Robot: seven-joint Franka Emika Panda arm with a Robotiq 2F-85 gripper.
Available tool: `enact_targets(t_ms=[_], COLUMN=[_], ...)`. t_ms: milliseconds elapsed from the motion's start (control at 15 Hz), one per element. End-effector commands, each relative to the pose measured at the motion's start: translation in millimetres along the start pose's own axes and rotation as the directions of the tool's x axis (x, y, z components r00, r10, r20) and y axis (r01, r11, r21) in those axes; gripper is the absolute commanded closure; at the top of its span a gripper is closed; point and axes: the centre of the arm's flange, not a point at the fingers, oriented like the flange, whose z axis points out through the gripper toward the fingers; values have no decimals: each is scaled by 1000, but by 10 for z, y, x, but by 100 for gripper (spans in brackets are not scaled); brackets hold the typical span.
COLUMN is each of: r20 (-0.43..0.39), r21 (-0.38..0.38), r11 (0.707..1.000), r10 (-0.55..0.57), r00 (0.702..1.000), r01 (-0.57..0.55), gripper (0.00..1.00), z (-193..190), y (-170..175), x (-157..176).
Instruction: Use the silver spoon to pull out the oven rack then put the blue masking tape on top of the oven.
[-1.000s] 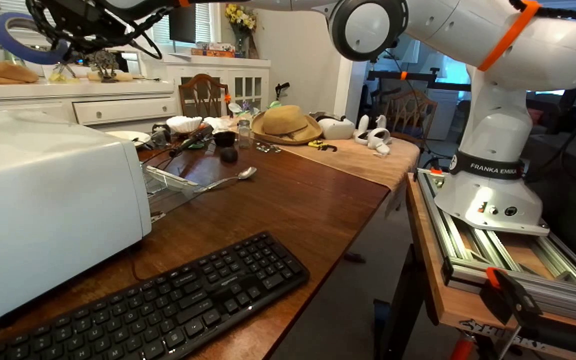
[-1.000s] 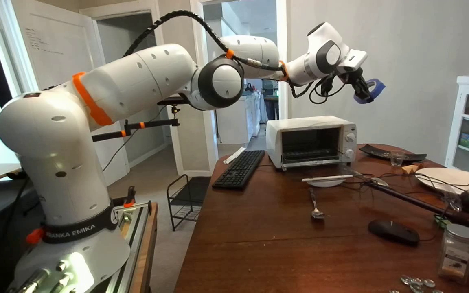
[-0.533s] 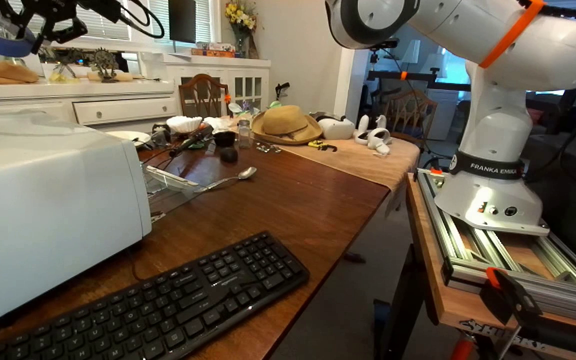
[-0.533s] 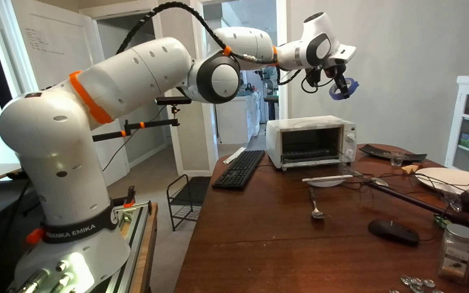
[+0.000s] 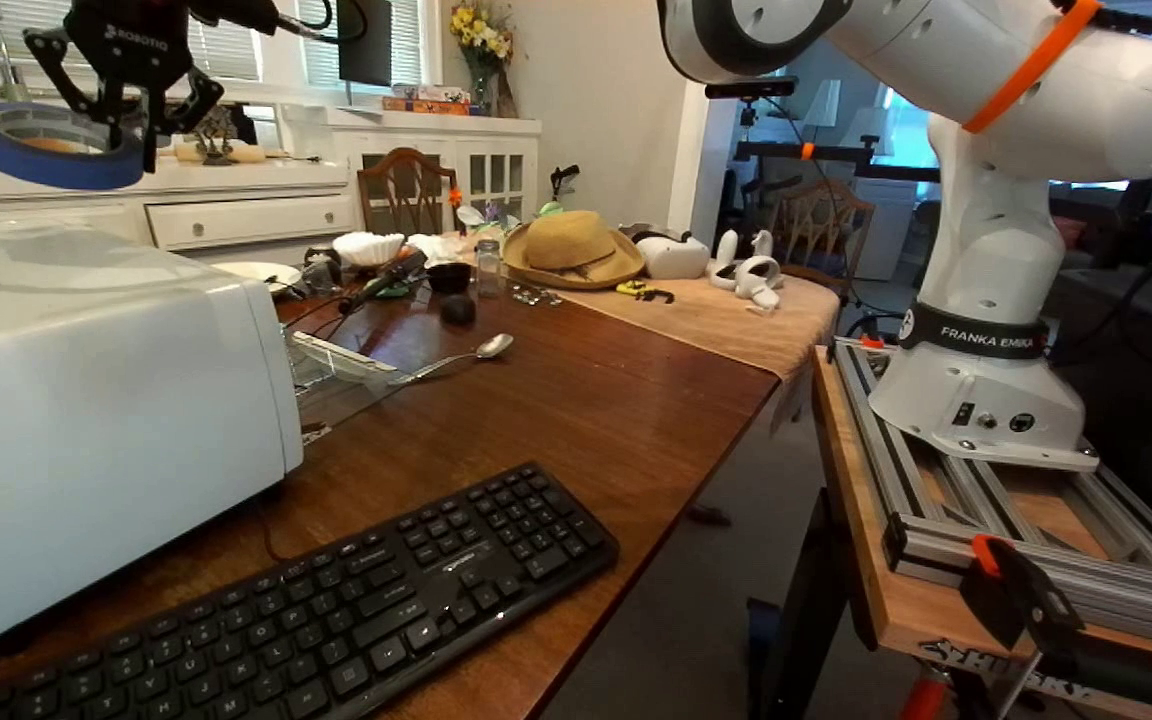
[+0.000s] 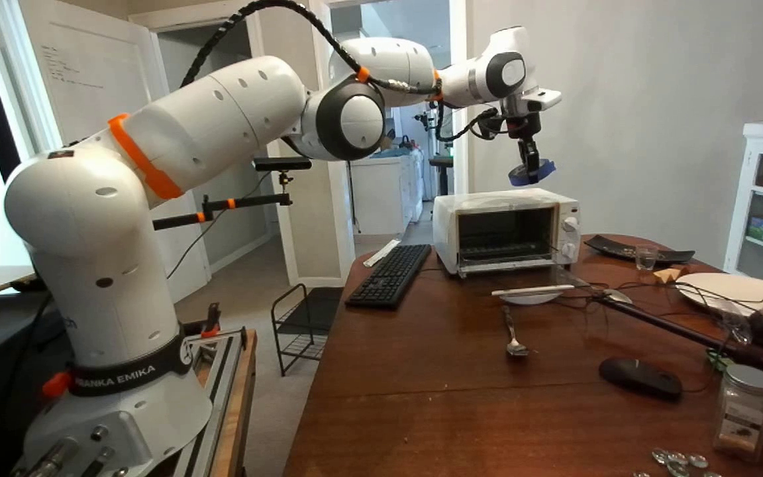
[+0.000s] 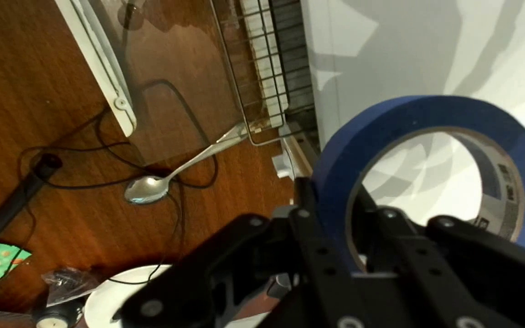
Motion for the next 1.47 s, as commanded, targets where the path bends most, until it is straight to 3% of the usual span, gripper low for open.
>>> enact_targets(t_ms=[0,333,800,867,933,1400], r20=[80,126,114,116,114,11], r21=[-52,-81,-5,0,-1,-24], r11=[995,982,965,962,960,972], r10=[-84,-161,-262,-270,-277,-232], r00=[993,979,958,956,954,973], r01=[88,172,264,272,279,232], gripper=[94,94,94,53,52,1], z=[66,314,535,554,560,104], y=[99,-23,-225,-225,-215,61], x=[-357,-465,-434,-435,-445,-493])
